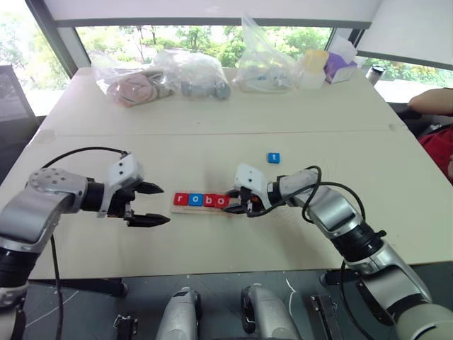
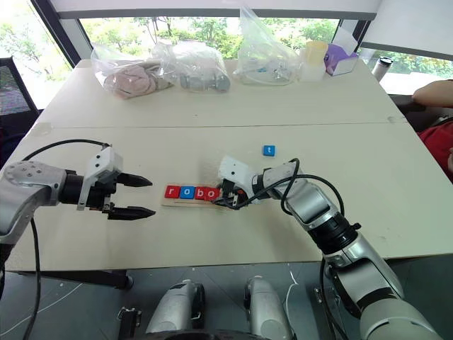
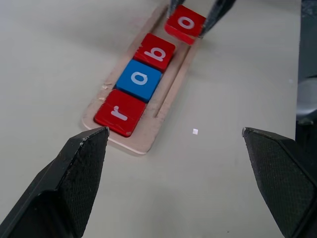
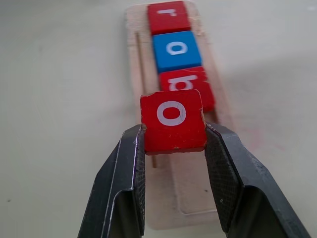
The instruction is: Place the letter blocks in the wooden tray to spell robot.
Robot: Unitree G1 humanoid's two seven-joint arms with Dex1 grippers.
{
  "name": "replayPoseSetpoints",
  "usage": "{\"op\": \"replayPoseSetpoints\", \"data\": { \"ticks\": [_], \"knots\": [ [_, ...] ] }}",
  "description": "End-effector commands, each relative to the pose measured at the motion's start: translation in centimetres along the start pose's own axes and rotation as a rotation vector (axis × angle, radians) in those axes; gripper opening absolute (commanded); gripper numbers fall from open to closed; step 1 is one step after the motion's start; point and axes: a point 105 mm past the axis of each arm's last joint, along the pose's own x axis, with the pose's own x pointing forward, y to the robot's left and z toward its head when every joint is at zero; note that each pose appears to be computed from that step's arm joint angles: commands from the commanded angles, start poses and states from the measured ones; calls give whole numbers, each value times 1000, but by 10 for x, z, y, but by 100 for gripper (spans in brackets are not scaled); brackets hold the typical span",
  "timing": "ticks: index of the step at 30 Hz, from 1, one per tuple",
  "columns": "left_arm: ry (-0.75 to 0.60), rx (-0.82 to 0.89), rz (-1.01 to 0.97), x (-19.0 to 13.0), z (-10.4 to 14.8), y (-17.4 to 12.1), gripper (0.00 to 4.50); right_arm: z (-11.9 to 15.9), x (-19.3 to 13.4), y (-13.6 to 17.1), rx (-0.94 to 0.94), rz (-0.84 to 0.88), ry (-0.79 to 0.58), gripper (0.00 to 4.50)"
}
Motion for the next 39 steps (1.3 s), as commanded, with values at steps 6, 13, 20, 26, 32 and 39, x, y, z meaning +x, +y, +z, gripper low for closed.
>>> {"op": "replayPoseSetpoints", "data": {
  "ticks": [6,13,20,26,32,39],
  "knots": [
    [-27,28,24,-6,10,-3,450,0,1,-9,-39,2,12,112],
    [-30,26,24,-4,10,-4,450,-2,-1,-19,-37,-24,15,112],
    [-35,27,21,-1,12,-3,450,2,2,-16,-39,-12,1,112],
    [-39,26,16,0,12,-4,450,0,5,-19,-38,-33,2,112],
    [-43,22,14,2,13,-6,450,2,5,-23,-57,-49,2,304],
    [-47,18,13,3,14,-6,450,10,1,-27,-69,-79,-24,447]
  ]
}}
